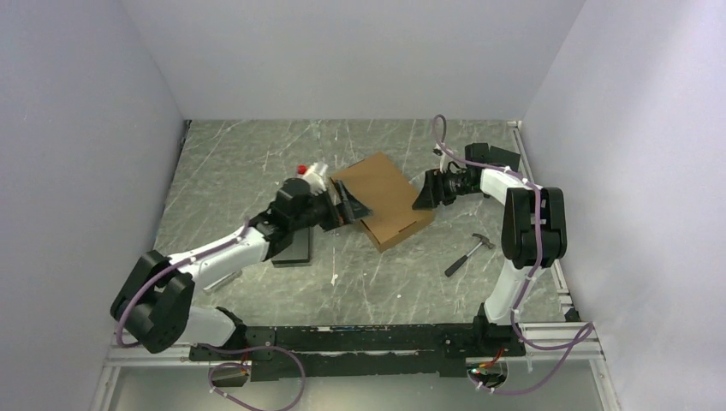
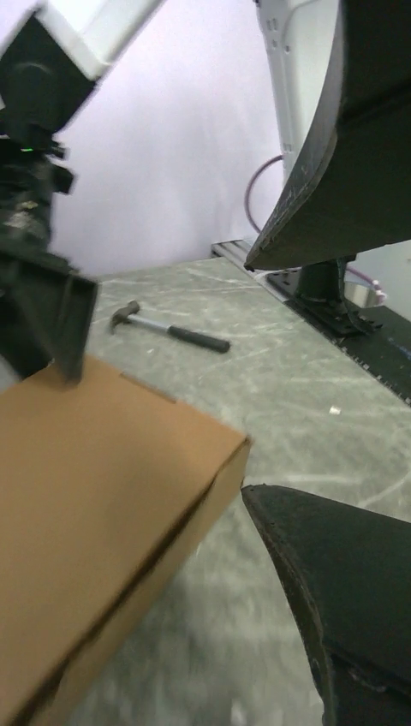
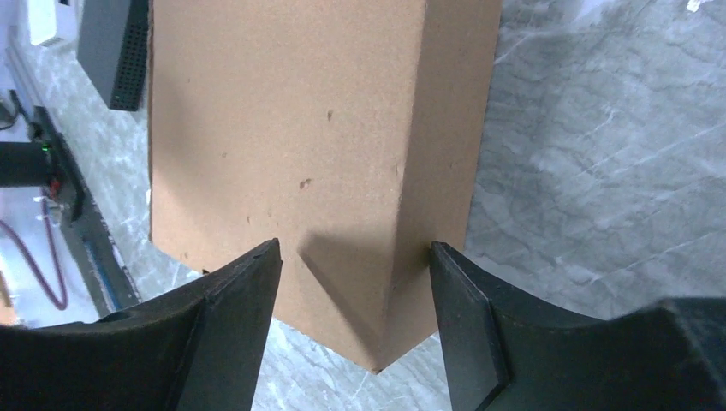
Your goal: Fold the paper box
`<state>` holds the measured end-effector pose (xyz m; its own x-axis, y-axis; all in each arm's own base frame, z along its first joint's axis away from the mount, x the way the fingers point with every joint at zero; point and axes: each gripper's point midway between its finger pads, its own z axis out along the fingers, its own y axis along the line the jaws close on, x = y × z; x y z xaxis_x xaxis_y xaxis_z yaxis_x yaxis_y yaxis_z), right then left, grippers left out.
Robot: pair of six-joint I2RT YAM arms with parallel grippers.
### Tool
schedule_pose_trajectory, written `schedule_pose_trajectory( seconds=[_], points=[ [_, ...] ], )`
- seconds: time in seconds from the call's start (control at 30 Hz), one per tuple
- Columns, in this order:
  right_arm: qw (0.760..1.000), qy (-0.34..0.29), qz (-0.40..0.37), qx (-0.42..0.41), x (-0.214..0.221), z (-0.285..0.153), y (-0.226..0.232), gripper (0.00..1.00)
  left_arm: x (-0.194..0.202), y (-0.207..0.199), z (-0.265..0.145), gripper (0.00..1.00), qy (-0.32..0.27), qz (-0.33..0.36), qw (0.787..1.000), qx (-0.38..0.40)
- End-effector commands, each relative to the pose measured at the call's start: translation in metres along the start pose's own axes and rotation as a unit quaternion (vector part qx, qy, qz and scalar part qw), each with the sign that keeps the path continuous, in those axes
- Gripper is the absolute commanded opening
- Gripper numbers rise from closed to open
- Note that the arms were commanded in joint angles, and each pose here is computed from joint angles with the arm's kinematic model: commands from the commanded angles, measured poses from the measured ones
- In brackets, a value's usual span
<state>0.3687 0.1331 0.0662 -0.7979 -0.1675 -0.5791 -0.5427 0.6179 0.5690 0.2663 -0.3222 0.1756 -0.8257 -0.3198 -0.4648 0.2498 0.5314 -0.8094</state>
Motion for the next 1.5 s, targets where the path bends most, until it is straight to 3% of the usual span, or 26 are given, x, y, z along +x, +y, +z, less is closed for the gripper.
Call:
schedule_pose_trajectory(
  seconds=[0.0,0.17,0.33,0.47,0.77,1.07,1.47],
  points=[
    [0.998,-0.041,0.025,-0.035,-0.011,-0.011,0.007,0.70,-0.029,0.039,-0.014,0.99,-0.034,-0.039,0.998,0.024],
    [0.997,-0.047,0.051,-0.045,-0.007,-0.008,0.004,0.73,-0.042,0.062,-0.005,1.00,-0.032,-0.055,0.998,0.030],
    [0.995,-0.034,0.075,-0.049,0.003,0.002,-0.005,0.72,-0.049,0.086,0.010,0.99,-0.034,-0.060,0.998,-0.011],
    [0.993,-0.028,0.097,-0.061,0.009,0.006,-0.008,0.65,-0.051,0.101,0.023,1.00,-0.034,-0.077,0.996,-0.031],
    [0.988,-0.025,0.141,-0.053,0.021,0.004,-0.025,0.35,-0.054,0.119,0.051,1.00,-0.027,-0.093,0.995,-0.033],
    [0.985,-0.008,0.169,-0.029,0.035,0.007,-0.043,0.27,-0.061,0.124,0.062,0.99,-0.042,-0.120,0.992,-0.009],
    [0.983,-0.003,0.184,-0.009,0.042,0.006,-0.055,0.24,-0.056,0.139,0.073,0.99,-0.046,-0.163,0.986,-0.011]
  ],
)
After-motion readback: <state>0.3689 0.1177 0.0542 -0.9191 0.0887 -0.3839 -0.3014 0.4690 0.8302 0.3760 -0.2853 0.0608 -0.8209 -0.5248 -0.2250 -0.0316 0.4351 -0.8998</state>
